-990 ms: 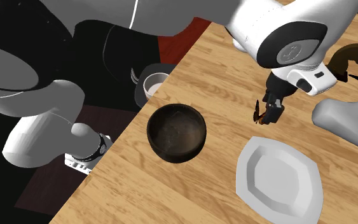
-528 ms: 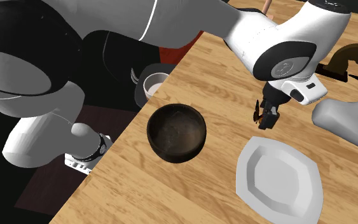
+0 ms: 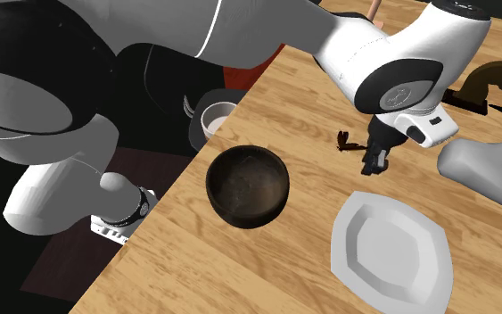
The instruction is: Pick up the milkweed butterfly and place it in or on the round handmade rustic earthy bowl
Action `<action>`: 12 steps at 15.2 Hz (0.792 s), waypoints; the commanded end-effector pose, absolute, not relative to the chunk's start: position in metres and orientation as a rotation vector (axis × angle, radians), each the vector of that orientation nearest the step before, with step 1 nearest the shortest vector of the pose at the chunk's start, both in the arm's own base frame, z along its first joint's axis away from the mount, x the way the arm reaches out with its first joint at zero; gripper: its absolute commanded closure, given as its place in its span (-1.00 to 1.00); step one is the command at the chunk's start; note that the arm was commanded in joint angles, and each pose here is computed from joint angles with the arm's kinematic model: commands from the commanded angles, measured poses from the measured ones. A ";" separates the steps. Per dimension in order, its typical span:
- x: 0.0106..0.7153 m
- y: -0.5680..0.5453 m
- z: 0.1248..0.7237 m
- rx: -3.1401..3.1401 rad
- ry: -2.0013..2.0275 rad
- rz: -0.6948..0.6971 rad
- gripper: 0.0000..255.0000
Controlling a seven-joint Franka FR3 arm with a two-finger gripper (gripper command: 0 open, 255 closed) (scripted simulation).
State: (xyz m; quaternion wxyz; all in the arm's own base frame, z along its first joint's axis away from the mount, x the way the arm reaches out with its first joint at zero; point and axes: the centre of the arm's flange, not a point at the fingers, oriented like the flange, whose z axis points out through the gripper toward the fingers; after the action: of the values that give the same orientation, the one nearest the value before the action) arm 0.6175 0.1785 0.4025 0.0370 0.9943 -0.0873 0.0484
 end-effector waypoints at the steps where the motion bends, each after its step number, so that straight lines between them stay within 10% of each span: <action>1: 0.617 0.178 0.402 3.052 -0.268 0.148 1.00; 8: 0.617 0.178 0.402 3.052 -0.268 0.148 1.00; 9: 0.617 0.178 0.402 3.052 -0.268 0.148 -1.00; 12: 0.593 0.174 0.405 3.117 -0.185 -0.004 -1.00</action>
State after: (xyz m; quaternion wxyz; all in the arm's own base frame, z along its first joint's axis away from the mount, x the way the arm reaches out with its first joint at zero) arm 0.6010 0.1737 0.4047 0.0191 0.9973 -0.0689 0.0143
